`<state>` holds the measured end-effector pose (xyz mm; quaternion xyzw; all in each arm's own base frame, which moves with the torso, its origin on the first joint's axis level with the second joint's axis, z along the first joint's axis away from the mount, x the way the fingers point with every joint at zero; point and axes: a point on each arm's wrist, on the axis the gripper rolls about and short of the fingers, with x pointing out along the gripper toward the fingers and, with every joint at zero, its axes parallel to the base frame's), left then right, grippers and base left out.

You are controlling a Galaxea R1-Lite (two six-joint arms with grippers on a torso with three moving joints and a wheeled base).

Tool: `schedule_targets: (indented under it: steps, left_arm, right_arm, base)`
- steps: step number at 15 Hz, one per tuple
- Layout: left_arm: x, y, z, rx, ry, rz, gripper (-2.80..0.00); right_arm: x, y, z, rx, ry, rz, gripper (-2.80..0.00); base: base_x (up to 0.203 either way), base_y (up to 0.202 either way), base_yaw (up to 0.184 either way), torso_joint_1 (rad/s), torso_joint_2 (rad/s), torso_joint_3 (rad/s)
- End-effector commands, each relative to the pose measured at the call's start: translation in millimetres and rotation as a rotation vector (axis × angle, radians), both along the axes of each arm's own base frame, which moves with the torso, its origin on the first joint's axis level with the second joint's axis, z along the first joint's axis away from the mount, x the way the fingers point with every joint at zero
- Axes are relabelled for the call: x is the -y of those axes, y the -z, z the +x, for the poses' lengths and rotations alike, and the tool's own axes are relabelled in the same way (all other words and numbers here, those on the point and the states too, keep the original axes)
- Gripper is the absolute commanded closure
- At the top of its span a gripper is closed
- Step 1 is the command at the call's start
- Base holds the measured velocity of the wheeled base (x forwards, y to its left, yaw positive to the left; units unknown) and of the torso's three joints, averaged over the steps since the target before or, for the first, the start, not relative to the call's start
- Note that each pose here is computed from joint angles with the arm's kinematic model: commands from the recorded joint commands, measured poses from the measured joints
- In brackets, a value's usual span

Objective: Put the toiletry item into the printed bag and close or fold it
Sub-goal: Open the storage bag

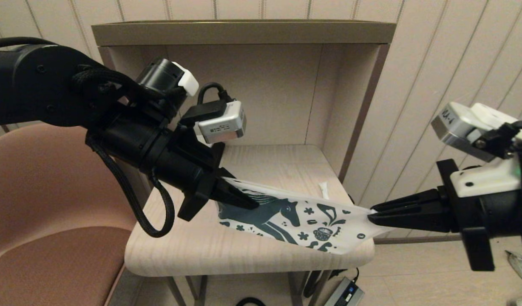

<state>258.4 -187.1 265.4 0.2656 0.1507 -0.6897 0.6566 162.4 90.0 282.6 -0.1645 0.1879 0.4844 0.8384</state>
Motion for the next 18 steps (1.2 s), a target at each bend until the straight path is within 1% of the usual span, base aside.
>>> schedule_targets:
  steps: [1,5,11,14,16,18]
  left_arm:
    - [-0.1,0.2,-0.4,-0.001,0.006,-0.001,0.0]
    - [1.8,5.3,0.7,-0.008,0.011,-0.001,0.0]
    - [8.7,0.4,-5.0,0.014,0.04,-0.017,0.0]
    - [6.5,3.4,-4.9,0.004,0.035,-0.013,0.0]
    - [2.1,1.7,-1.2,-0.002,0.04,-0.045,0.0]
    - [0.4,0.9,1.5,0.0,0.035,-0.053,0.0]
  right_arm:
    - [0.1,0.2,-0.2,-0.001,-0.004,0.001,0.0]
    - [-7.5,-1.4,8.7,0.004,-0.023,0.008,0.0]
    - [-24.7,-3.1,23.3,-0.013,-0.077,0.016,0.0]
    - [-22.5,-1.9,20.0,-0.021,-0.082,0.02,0.0]
    - [-17.6,-4.4,13.6,-0.009,-0.077,0.026,0.0]
    - [-13.1,-2.1,7.7,-0.008,-0.072,0.025,0.0]
  base:
    - [0.0,0.0,0.0,0.0,0.0,0.0]
    - [0.0,0.0,0.0,0.0,0.0,0.0]
    - [0.0,0.0,0.0,0.0,0.0,0.0]
    - [0.0,0.0,0.0,0.0,0.0,0.0]
    - [0.0,0.0,0.0,0.0,0.0,0.0]
    - [0.0,0.0,0.0,0.0,0.0,0.0]
